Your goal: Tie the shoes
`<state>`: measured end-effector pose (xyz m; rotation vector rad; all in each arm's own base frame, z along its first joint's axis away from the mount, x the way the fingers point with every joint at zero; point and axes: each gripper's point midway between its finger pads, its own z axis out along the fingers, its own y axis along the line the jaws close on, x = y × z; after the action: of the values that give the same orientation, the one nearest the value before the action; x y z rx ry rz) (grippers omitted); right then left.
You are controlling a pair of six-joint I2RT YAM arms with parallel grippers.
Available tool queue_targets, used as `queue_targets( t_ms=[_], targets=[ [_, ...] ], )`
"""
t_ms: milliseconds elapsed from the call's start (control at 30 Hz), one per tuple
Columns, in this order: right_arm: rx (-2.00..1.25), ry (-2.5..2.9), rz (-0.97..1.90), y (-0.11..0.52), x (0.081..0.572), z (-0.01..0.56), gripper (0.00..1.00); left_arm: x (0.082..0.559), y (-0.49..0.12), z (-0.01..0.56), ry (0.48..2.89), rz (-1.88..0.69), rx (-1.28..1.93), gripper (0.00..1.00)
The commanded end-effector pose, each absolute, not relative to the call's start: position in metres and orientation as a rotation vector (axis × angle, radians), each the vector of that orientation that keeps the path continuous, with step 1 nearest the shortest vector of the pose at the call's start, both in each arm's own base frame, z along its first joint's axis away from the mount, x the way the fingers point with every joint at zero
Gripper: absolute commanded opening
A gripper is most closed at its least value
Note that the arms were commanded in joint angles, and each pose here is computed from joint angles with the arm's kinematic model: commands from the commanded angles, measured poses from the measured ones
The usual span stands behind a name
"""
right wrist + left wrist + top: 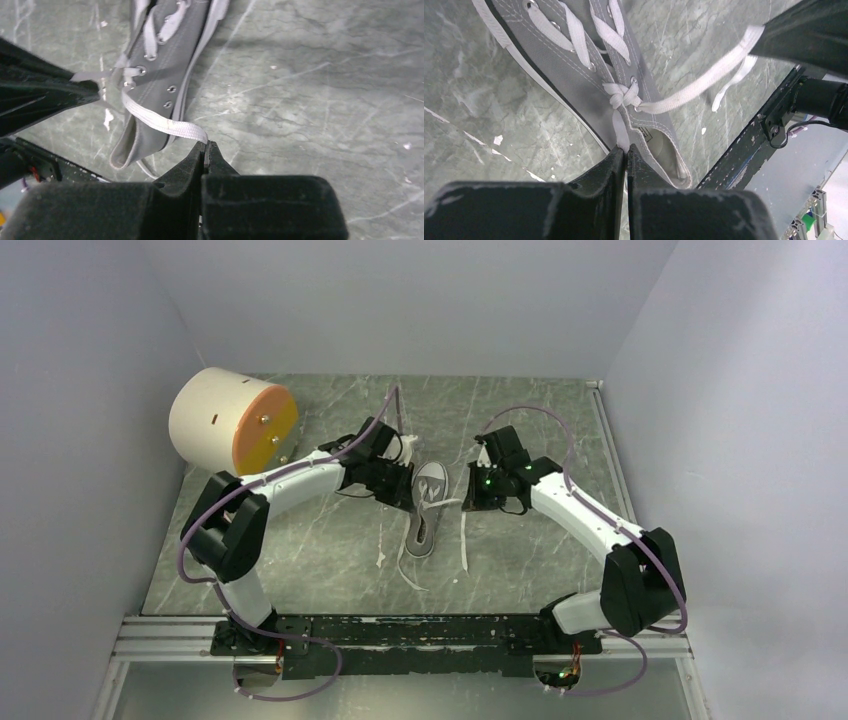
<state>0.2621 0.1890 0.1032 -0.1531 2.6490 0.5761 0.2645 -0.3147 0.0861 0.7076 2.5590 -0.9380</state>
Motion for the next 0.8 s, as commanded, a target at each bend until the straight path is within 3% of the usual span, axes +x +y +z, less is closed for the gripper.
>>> queue_targets(
  t_ms=[0, 167, 267, 367, 467, 533, 633, 767],
  targets=[
    [-0.065, 2.710, 0.443, 0.166, 0.261, 0.090, 0.00, 0.259, -0.316, 0.097, 2.555, -0.955, 0.750, 0.11],
    [-0.093, 2.724, 0.368, 0.157, 0.266, 0.082, 0.00, 0.252, -0.314, 0.089, 2.584, -0.966, 0.796, 0.13],
    [-0.162, 2.721, 0.424, 0.164, 0.265, 0.081, 0.00, 0.253, -0.310, 0.084, 2.586, -0.924, 0.794, 0.21],
    [-0.206, 2.742, 0.438, 0.166, 0.260, 0.075, 0.00, 0.253, -0.300, 0.077, 2.599, -0.857, 0.786, 0.43],
    [-0.231, 2.758, 0.438, 0.165, 0.256, 0.070, 0.00, 0.251, -0.288, 0.068, 2.628, -0.778, 0.762, 0.77],
    [-0.241, 2.761, 0.435, 0.164, 0.255, 0.068, 0.00, 0.245, -0.283, 0.060, 2.645, -0.723, 0.771, 0.90],
    [-0.251, 2.766, 0.432, 0.163, 0.254, 0.066, 0.00, 0.234, -0.278, 0.049, 2.668, -0.612, 0.823, 0.91],
    [-0.250, 2.767, 0.456, 0.167, 0.255, 0.068, 0.00, 0.229, -0.274, 0.039, 2.665, -0.538, 0.814, 0.83]
  ],
)
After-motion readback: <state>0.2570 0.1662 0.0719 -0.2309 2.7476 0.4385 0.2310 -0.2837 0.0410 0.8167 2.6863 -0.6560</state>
